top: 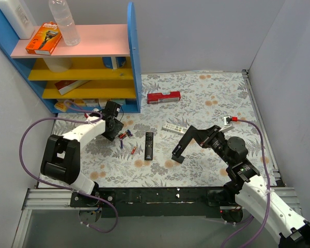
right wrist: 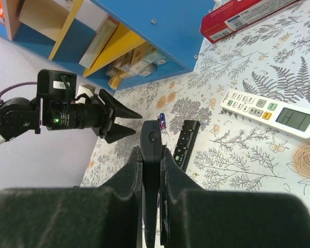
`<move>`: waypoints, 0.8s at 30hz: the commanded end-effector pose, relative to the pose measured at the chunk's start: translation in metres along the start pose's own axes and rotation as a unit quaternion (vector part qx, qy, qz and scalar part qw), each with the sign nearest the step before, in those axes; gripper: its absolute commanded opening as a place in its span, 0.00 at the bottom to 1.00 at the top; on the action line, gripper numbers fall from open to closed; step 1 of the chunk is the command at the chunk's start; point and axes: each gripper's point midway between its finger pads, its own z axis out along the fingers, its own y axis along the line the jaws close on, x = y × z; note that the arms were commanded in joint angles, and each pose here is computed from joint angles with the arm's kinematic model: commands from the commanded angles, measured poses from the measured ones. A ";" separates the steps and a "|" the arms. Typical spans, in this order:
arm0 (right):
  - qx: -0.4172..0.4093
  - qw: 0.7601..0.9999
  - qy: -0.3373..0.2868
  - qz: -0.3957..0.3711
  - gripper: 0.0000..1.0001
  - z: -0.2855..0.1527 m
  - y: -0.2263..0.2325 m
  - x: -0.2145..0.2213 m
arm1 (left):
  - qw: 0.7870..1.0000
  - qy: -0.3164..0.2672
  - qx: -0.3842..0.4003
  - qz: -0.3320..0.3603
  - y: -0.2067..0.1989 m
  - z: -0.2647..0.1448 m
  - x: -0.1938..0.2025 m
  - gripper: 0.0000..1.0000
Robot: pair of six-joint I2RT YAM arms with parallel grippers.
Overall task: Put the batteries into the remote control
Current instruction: Pick up the battery from the center of the board.
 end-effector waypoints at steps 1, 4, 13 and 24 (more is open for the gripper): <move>-0.049 0.998 -0.019 -0.019 0.01 0.001 0.032 -0.021 | 0.999 -0.018 0.004 -0.044 -0.012 -0.003 -0.012 0.48; -0.050 0.998 -0.018 -0.022 0.01 0.001 0.032 -0.021 | 0.999 -0.013 -0.011 -0.051 -0.006 0.001 -0.009 0.47; -0.055 0.998 -0.014 -0.026 0.01 0.003 0.032 -0.023 | 0.999 -0.019 -0.021 -0.037 -0.003 0.009 -0.009 0.45; -0.057 0.998 -0.015 -0.037 0.01 -0.001 0.031 -0.027 | 0.982 -0.046 0.045 0.176 -0.009 -0.003 -0.028 0.49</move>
